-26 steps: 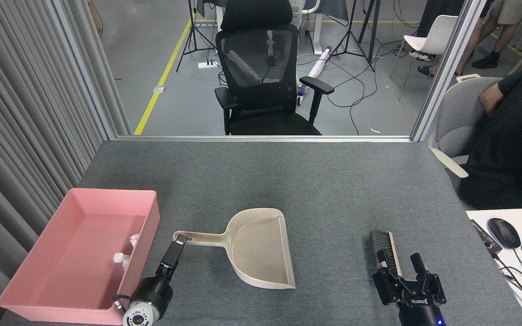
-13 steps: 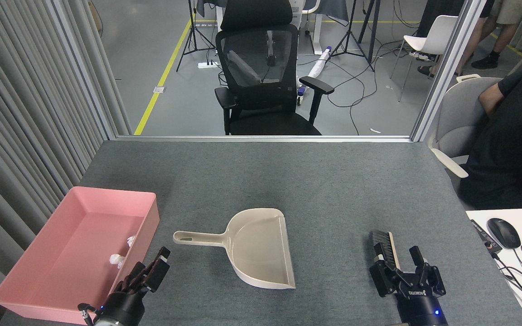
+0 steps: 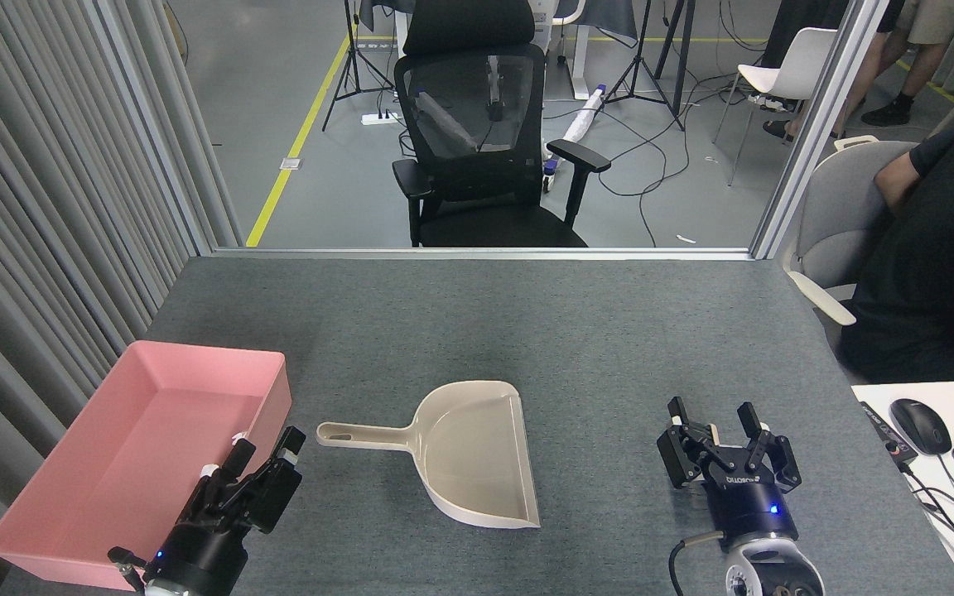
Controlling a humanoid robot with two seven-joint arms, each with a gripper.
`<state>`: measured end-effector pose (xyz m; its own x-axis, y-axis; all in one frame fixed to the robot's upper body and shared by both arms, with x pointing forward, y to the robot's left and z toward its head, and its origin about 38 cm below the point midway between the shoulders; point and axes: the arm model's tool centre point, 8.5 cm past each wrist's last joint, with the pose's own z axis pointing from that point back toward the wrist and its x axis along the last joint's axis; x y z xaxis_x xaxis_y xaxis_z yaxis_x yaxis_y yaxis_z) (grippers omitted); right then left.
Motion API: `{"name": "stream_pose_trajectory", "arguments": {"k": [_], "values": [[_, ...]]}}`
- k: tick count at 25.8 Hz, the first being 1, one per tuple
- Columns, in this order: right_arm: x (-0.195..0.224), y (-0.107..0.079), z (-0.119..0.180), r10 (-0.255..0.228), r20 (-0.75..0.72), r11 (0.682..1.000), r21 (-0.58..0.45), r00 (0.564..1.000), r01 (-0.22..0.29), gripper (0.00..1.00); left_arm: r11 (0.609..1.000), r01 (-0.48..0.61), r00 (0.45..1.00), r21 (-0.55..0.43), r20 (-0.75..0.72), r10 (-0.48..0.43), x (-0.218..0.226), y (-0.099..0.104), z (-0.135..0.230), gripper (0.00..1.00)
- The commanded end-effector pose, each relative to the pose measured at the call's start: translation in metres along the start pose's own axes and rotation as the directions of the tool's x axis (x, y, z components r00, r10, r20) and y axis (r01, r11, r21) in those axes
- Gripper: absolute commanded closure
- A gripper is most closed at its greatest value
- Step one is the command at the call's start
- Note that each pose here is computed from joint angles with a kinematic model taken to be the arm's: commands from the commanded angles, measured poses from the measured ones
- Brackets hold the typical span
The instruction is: Sweep and dump garbage into bin
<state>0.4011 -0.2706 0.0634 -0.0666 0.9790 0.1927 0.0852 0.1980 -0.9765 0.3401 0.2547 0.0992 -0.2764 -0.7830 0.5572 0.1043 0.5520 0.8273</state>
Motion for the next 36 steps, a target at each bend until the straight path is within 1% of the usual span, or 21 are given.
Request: {"name": "stream_pose_trajectory", "arguments": {"k": [1, 2, 4, 5, 6, 8, 10, 11, 13, 15, 16, 19, 21, 25, 27, 29, 31, 33, 36], "values": [[0.004, 0.002, 0.0, -0.005, -0.001, 1.0, 0.003, 1.0, 0.005, 0.03, 0.992, 0.123, 0.991, 0.037, 0.046, -0.125, -0.002, 0.024, -0.007, 0.01], [0.007, 0.002, -0.001, -0.012, -0.001, 1.0, 0.001, 1.0, 0.012, 0.03, 0.978, 0.206, 0.977, 0.04, 0.046, -0.208, -0.006, 0.037, -0.011, 0.01], [0.013, 0.004, -0.002, -0.015, 0.003, 1.0, 0.002, 1.0, 0.015, 0.03, 0.92, 0.393, 0.92, 0.008, -0.001, -0.393, -0.026, 0.06, -0.024, 0.01], [0.014, 0.002, -0.004, -0.002, -0.001, 1.0, 0.0, 1.0, 0.002, 0.03, 0.9, 0.436, 0.9, -0.011, -0.025, -0.436, -0.035, 0.059, -0.031, 0.01], [0.014, 0.001, -0.006, 0.019, -0.019, 1.0, -0.001, 1.0, -0.019, 0.03, 0.897, 0.441, 0.896, -0.014, -0.049, -0.441, -0.038, 0.053, -0.037, 0.01], [0.014, -0.003, -0.012, 0.065, -0.041, 0.998, -0.006, 0.997, -0.065, 0.03, 0.913, 0.408, 0.908, 0.004, -0.104, -0.405, -0.033, 0.036, -0.045, 0.01], [0.025, -0.001, -0.014, 0.074, -0.014, 0.997, -0.003, 0.997, -0.075, 0.02, 0.922, 0.385, 0.91, 0.034, -0.182, -0.373, -0.033, 0.033, -0.049, 0.01], [0.03, -0.001, -0.015, 0.074, 0.002, 0.997, -0.001, 0.997, -0.074, 0.02, 0.921, 0.386, 0.905, 0.052, -0.218, -0.366, -0.034, 0.035, -0.05, 0.01], [0.032, -0.001, -0.016, 0.07, 0.002, 0.998, -0.003, 0.998, -0.07, 0.02, 0.914, 0.396, 0.898, 0.089, -0.243, -0.365, -0.027, 0.027, -0.053, 0.01], [0.03, -0.001, -0.016, 0.062, -0.004, 0.998, -0.003, 0.998, -0.062, 0.02, 0.893, 0.433, 0.885, 0.12, -0.246, -0.396, -0.018, 0.017, -0.055, 0.01], [0.029, 0.0, -0.016, 0.064, -0.005, 0.998, 0.001, 0.998, -0.064, 0.02, 0.879, 0.461, 0.871, 0.12, -0.248, -0.423, -0.014, 0.009, -0.053, 0.01], [0.027, 0.002, -0.017, 0.068, -0.008, 0.998, 0.007, 0.998, -0.067, 0.02, 0.844, 0.532, 0.82, 0.069, -0.29, -0.494, -0.015, -0.013, -0.043, 0.01], [0.025, 0.004, -0.016, 0.072, -0.01, 0.997, 0.014, 0.997, -0.071, 0.02, 0.842, 0.537, 0.817, 0.044, -0.274, -0.507, -0.011, -0.026, -0.039, 0.01], [0.023, 0.006, -0.016, 0.085, -0.006, 0.996, 0.022, 0.996, -0.085, 0.02, 0.845, 0.534, 0.822, 0.043, -0.263, -0.506, -0.008, -0.027, -0.037, 0.01], [0.025, 0.008, -0.015, 0.08, -0.008, 0.996, 0.024, 0.997, -0.08, 0.02, 0.842, 0.535, 0.824, 0.067, -0.261, -0.503, -0.005, -0.022, -0.04, 0.01], [0.026, 0.009, -0.014, 0.077, -0.008, 0.997, 0.027, 0.997, -0.077, 0.02, 0.846, 0.529, 0.828, 0.07, -0.26, -0.496, -0.004, -0.022, -0.043, 0.01], [0.026, 0.01, -0.013, 0.076, -0.008, 0.997, 0.03, 0.997, -0.075, 0.02, 0.84, 0.537, 0.827, 0.072, -0.241, -0.508, 0.001, -0.022, -0.047, 0.01], [0.026, 0.011, -0.012, 0.074, -0.008, 0.997, 0.028, 0.997, -0.074, 0.02, 0.834, 0.548, 0.819, 0.062, -0.242, -0.52, -0.003, -0.02, -0.056, 0.01], [0.025, 0.012, -0.011, 0.076, -0.001, 0.997, 0.029, 0.997, -0.076, 0.02, 0.831, 0.556, 0.81, 0.036, -0.25, -0.531, -0.013, -0.021, -0.065, 0.01]]}}
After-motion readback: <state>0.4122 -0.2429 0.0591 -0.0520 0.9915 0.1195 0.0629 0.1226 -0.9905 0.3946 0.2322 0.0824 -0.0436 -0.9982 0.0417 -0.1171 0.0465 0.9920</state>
